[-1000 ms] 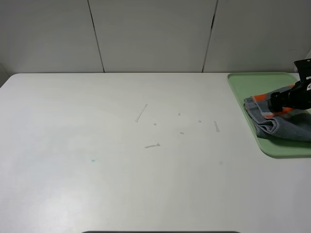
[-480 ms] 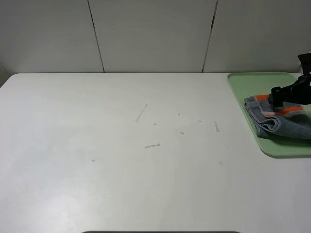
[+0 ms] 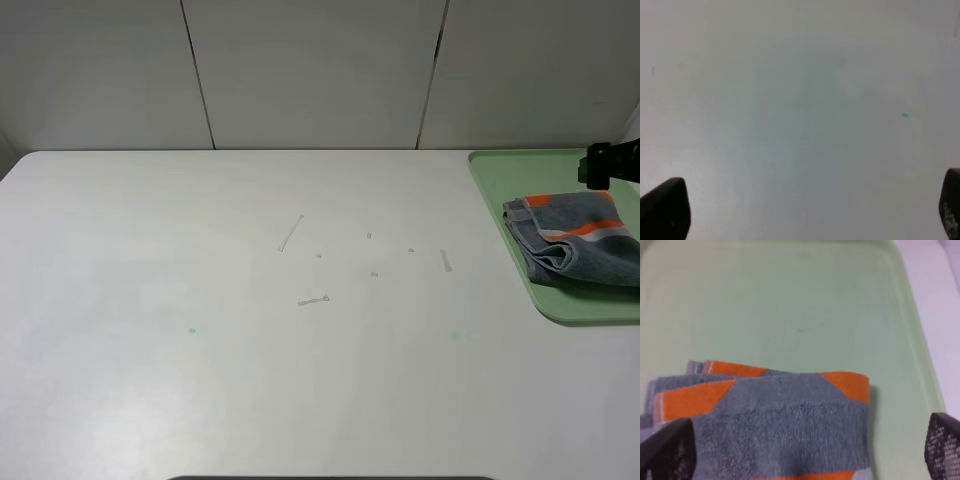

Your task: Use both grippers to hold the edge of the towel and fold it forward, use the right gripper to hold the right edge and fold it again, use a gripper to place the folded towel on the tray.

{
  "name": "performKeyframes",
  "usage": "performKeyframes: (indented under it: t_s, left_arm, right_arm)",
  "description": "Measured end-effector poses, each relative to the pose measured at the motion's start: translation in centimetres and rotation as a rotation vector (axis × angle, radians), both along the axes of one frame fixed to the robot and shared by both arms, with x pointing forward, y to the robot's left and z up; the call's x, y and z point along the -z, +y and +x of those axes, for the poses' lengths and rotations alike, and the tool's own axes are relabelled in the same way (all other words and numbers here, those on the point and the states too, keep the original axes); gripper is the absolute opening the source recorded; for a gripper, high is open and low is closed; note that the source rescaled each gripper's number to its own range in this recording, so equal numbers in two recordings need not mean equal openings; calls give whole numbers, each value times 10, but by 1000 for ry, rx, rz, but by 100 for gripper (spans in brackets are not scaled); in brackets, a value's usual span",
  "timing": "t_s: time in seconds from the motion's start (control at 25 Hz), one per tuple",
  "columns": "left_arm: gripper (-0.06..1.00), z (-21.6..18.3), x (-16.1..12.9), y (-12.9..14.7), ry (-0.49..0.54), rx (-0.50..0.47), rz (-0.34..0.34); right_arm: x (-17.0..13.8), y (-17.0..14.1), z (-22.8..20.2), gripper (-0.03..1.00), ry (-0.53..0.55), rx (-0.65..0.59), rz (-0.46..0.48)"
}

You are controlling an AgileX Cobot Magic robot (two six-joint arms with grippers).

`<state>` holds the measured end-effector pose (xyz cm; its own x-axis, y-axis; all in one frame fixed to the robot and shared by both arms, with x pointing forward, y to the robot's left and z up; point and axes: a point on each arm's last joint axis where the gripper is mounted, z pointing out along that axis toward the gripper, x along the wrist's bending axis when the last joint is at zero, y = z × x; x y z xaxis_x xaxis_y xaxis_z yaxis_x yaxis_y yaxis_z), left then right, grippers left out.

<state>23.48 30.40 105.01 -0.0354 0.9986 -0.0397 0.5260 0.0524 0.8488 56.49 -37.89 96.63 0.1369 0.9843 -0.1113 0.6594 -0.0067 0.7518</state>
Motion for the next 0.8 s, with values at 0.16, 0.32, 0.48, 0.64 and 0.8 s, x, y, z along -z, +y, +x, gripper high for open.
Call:
performKeyframes:
  t_s: [0.16,0.32,0.48,0.64,0.8]
  left_arm:
    - [100,0,0,0,0,0,0]
    - [100,0,0,0,0,0,0]
    - [100,0,0,0,0,0,0]
    - [100,0,0,0,0,0,0]
    - [100,0,0,0,0,0,0]
  right_arm:
    - [-20,5,-19,100,-56,47,43]
    - [-41,17,-38,100,-95,45,45]
    - [-62,36,-55,100,-110,11,32]
    - [-83,55,-73,100,-110,-33,12]
    - [-98,70,-95,100,-79,-70,-9]
